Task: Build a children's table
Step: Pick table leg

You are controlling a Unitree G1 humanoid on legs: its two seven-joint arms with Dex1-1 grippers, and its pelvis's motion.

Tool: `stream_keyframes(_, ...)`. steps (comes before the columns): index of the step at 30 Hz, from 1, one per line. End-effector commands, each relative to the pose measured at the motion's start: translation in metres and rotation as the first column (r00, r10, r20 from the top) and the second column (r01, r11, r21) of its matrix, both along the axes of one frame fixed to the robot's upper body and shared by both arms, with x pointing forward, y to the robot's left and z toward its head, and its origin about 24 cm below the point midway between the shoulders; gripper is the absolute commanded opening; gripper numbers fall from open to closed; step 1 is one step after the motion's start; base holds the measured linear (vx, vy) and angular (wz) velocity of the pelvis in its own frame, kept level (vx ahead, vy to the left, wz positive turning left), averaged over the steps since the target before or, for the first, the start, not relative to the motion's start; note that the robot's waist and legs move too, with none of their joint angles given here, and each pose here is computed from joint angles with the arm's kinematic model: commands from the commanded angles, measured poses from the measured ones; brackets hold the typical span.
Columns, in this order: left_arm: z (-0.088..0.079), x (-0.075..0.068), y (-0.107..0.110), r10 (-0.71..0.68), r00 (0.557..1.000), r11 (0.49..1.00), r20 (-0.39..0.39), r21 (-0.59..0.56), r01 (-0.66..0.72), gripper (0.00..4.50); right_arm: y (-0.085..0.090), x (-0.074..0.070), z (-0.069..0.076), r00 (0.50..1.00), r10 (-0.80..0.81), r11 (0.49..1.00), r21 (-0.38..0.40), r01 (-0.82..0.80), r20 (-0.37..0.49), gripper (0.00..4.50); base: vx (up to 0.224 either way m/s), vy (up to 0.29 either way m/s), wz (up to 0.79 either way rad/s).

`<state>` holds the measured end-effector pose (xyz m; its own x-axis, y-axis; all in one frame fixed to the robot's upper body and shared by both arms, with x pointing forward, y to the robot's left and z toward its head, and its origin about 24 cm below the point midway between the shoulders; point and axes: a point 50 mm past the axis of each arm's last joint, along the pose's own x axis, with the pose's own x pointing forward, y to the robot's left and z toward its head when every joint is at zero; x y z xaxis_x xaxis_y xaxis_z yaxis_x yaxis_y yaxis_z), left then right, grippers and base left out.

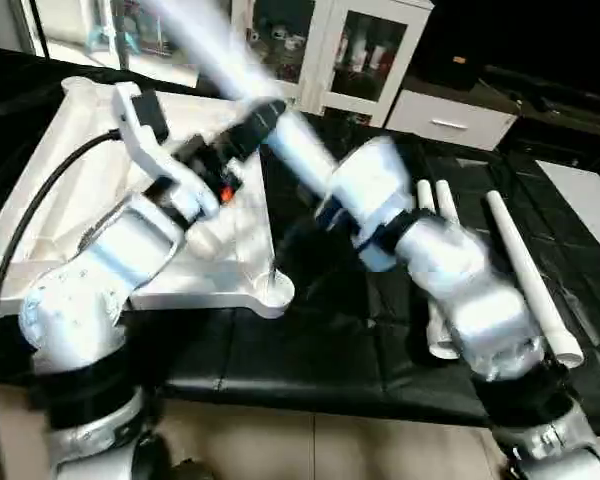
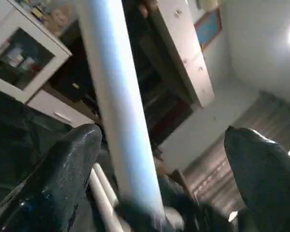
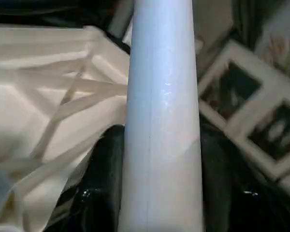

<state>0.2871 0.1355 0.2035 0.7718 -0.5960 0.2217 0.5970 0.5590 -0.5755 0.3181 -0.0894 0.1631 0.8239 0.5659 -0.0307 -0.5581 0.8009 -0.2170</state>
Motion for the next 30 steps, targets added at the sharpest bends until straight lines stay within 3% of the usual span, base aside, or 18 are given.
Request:
stream_keyframes(1,-0.001,-0.005,-0.004,-0.052,0.998,0.998,0.017,0.024,0.052,4.5,-0.021,0.007,0.001,0.994,0.022,0.991,0.136,-0.007,-0.11,1.77,0.0,0.0,0.0)
stream_keyframes(2,-0.001,-0.006,-0.003,-0.052,0.998,0.998,0.018,0.026,0.052,4.5,-0.023,0.007,0.001,0.991,0.034,0.988,0.157,-0.013,-0.127,1.77,0.0,0.0,0.0)
stream_keyframes(3,-0.003,-0.006,0.002,-0.04,0.999,0.999,0.022,0.036,0.04,4.5,-0.032,0.008,-0.001,0.975,0.108,0.97,0.236,-0.06,-0.195,1.77,0.0,0.0,0.0)
stream_keyframes(6,-0.004,-0.006,0.009,-0.018,0.999,0.999,0.03,0.046,0.017,4.5,-0.04,0.004,-0.003,0.941,0.229,0.935,0.327,-0.141,-0.249,1.77,0.0,0.0,0.0)
stream_keyframes(7,-0.004,-0.006,0.014,-0.006,0.999,0.999,0.036,0.051,0.004,4.5,-0.044,0.0,-0.004,0.903,0.326,0.895,0.398,-0.199,-0.281,1.77,0.0,0.0,0.0)
stream_keyframes(8,-0.005,-0.006,0.021,0.015,0.999,0.998,0.04,0.062,-0.017,4.5,-0.049,-0.01,-0.005,0.814,0.491,0.802,0.526,-0.284,-0.309,1.77,0.0,0.0,0.0)
stream_keyframes(9,-0.006,-0.006,0.023,0.019,0.999,0.998,0.041,0.066,-0.022,4.5,-0.051,-0.013,-0.005,0.788,0.532,0.771,0.56,-0.302,-0.309,1.77,0.0,0.0,0.0)
stream_keyframes(10,-0.007,-0.005,0.025,0.026,0.999,0.997,0.035,0.071,-0.028,4.5,-0.056,-0.017,-0.005,0.727,0.619,0.688,0.652,-0.319,-0.298,1.77,0.0,0.0,0.0)
stream_keyframes(11,-0.007,-0.005,0.025,0.026,0.999,0.997,0.035,0.071,-0.028,4.5,-0.056,-0.017,-0.005,0.727,0.619,0.688,0.652,-0.319,-0.298,1.77,0.0,0.0,0.0)
stream_keyframes(13,-0.007,-0.005,0.024,0.017,0.999,0.997,0.036,0.074,-0.02,4.5,-0.061,-0.021,-0.003,0.665,0.697,0.594,0.736,-0.325,-0.269,1.77,0.0,0.0,0.0)
stream_keyframes(16,-0.007,-0.007,0.021,0.0,0.999,0.998,0.038,0.069,-0.002,4.5,-0.063,-0.024,0.001,0.6,0.768,0.495,0.803,-0.331,-0.226,1.77,0.0,0.0,0.0)
stream_keyframes(18,-0.007,-0.008,0.021,-0.002,0.999,0.998,0.038,0.069,0.0,4.5,-0.064,-0.025,0.003,0.59,0.779,0.474,0.816,-0.331,-0.213,1.77,0.0,0.0,0.0)
stream_keyframes(20,-0.008,-0.009,0.017,-0.017,0.999,0.998,0.04,0.069,0.014,4.5,-0.066,-0.027,0.007,0.558,0.81,0.421,0.843,-0.336,-0.182,1.77,0.0,0.0,0.0)
stream_keyframes(30,-0.008,-0.01,0.014,-0.029,0.999,0.998,0.043,0.065,0.026,4.5,-0.065,-0.032,0.008,0.518,0.836,0.386,0.865,-0.32,-0.181,1.77,0.0,0.0,0.0)
